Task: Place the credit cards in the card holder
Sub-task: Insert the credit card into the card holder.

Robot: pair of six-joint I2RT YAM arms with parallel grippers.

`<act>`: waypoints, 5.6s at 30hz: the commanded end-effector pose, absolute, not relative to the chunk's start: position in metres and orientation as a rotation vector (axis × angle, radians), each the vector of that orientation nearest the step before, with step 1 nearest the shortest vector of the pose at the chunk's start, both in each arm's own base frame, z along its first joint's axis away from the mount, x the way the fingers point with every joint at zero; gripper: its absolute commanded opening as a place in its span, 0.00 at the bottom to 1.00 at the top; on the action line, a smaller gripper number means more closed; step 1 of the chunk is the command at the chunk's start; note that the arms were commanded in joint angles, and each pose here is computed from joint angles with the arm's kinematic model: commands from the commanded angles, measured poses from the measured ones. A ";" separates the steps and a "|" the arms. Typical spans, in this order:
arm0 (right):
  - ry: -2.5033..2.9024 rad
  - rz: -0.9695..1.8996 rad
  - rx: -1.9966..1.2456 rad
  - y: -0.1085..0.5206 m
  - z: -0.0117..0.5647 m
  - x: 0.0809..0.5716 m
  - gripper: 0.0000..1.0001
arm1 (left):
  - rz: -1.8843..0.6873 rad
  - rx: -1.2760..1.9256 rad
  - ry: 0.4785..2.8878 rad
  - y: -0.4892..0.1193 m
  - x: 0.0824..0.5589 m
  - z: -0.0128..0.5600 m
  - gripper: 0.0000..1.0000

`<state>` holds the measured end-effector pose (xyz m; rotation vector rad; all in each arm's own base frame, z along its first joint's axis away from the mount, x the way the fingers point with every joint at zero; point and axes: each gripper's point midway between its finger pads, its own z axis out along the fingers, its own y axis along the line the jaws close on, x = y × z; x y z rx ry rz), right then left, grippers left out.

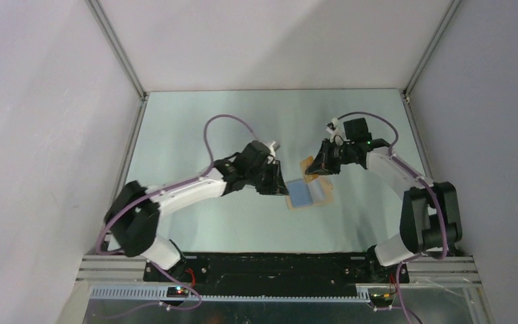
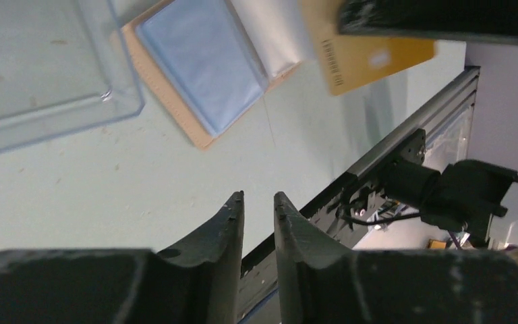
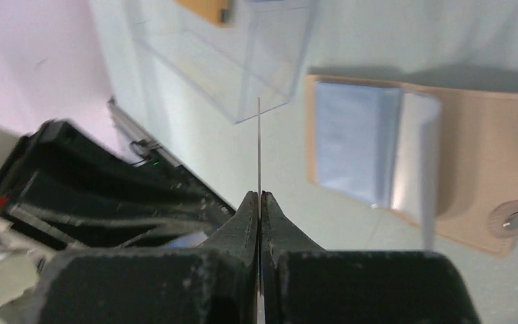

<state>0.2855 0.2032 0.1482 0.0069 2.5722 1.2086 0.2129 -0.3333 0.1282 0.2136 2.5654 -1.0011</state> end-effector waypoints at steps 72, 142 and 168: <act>2.832 1.351 -0.197 0.219 0.029 0.228 0.00 | -0.606 0.315 2.928 -0.311 0.237 0.008 0.00; 2.913 1.303 -0.284 0.227 0.032 0.219 0.00 | -0.588 0.400 2.987 -0.294 0.213 0.003 0.00; 2.863 1.436 -0.427 0.245 0.053 0.239 0.00 | -0.570 0.431 3.008 -0.287 0.206 0.004 0.00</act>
